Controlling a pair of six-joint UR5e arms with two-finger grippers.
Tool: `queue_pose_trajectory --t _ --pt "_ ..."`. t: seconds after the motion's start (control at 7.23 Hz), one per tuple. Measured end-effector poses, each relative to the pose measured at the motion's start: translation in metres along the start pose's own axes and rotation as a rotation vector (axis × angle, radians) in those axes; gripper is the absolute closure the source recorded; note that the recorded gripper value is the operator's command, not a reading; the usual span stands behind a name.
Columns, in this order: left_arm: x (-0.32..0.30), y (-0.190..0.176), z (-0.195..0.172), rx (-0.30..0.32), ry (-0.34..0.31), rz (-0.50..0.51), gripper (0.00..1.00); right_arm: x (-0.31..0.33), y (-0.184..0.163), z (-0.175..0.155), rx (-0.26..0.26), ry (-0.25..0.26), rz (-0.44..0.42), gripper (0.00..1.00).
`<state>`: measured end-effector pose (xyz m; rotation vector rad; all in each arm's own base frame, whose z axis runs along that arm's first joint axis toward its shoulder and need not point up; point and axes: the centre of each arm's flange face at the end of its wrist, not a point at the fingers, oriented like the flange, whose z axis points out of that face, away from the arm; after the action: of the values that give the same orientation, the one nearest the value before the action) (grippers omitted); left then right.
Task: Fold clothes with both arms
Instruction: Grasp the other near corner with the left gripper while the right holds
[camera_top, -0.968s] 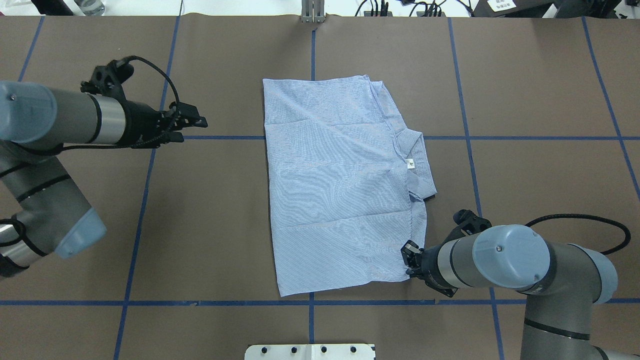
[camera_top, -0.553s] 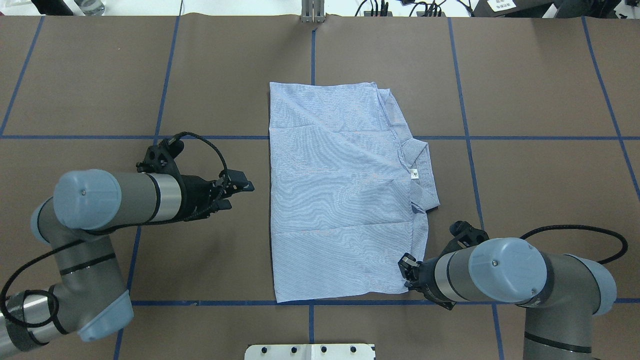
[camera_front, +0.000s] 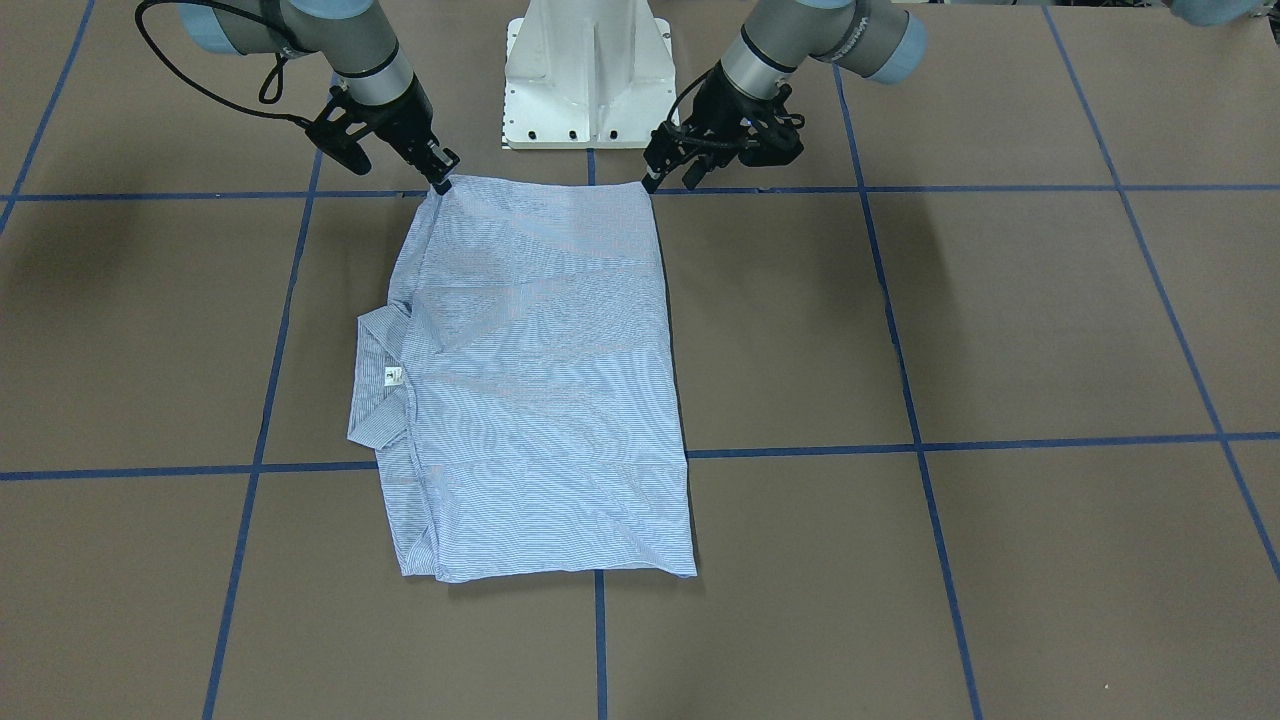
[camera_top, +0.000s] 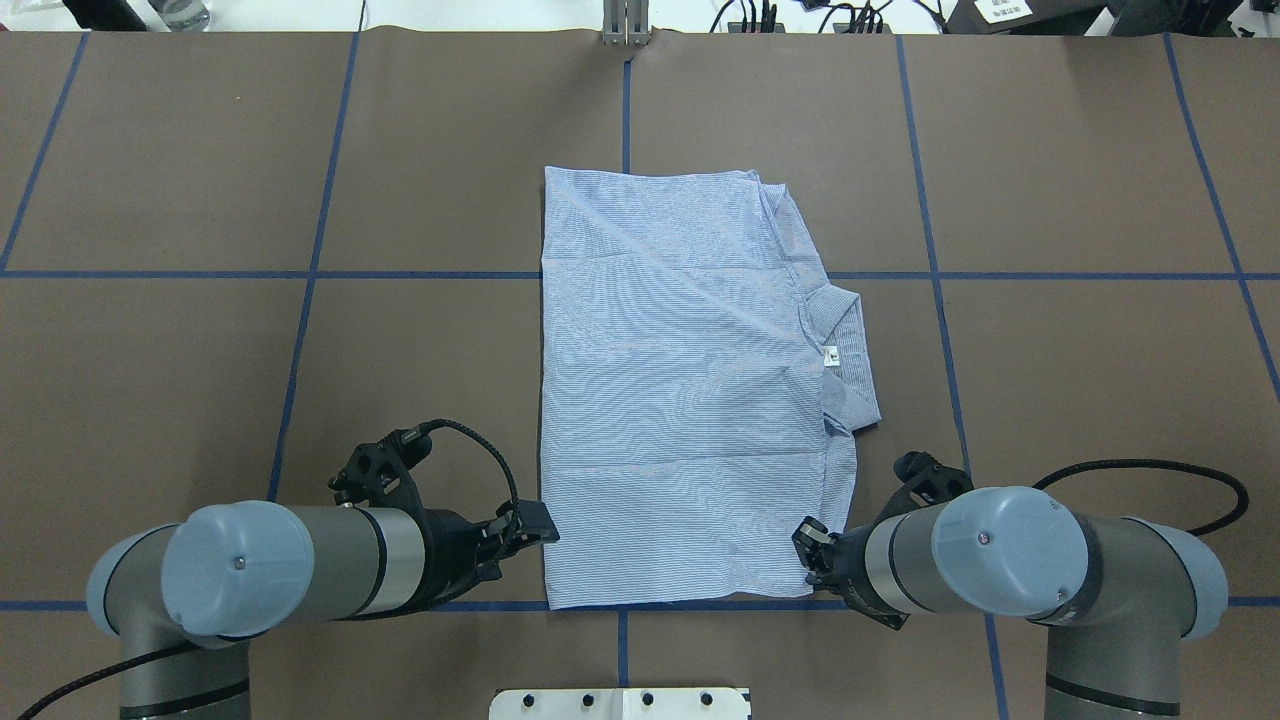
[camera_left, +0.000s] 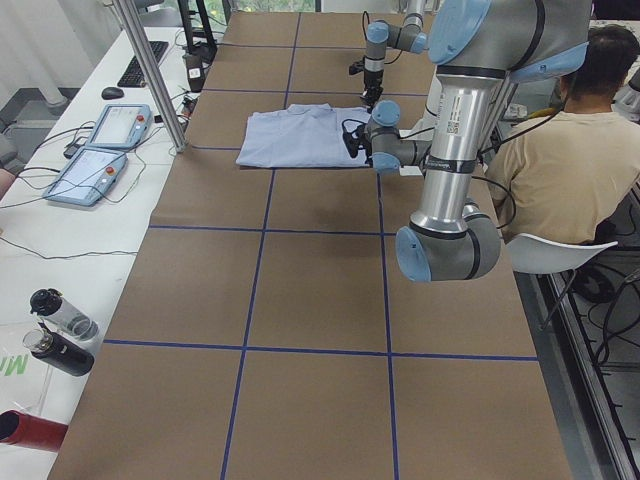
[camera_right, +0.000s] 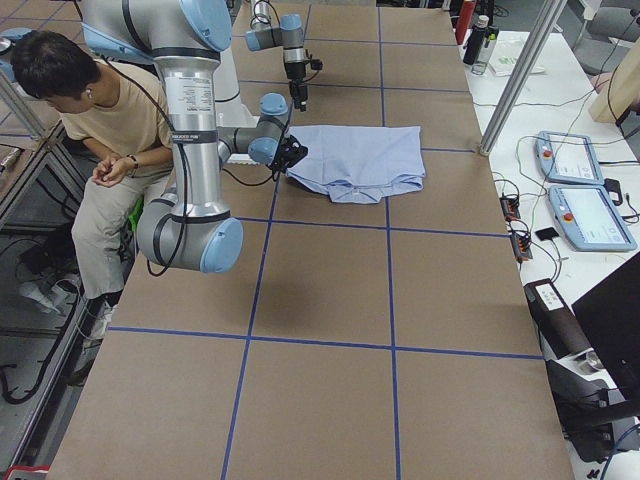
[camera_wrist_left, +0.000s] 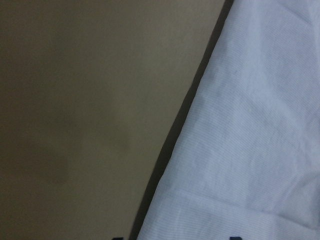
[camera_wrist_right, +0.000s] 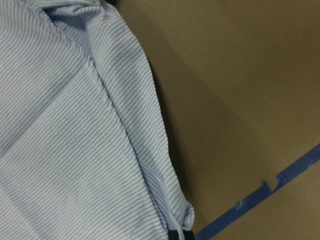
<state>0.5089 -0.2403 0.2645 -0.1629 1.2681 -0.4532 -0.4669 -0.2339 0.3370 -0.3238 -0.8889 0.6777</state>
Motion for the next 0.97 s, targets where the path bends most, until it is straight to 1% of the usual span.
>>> queue_pose_trajectory --t 0.28,0.55,0.69,0.97 --pt "0.004 0.018 0.005 -0.004 -0.001 0.002 0.0 -0.001 -0.002 -0.001 0.002 -0.003 0.002 1.0" --pt "0.0 0.031 0.018 -0.017 -0.016 0.009 0.0 -0.001 -0.005 0.0 0.006 0.005 0.006 1.0" --pt "0.0 0.037 0.022 -0.026 -0.019 0.012 0.03 0.0 -0.006 0.001 0.013 0.017 0.008 1.0" --pt "0.002 0.041 0.027 -0.031 -0.024 0.003 0.12 -0.001 -0.007 0.002 0.023 0.038 0.007 1.0"
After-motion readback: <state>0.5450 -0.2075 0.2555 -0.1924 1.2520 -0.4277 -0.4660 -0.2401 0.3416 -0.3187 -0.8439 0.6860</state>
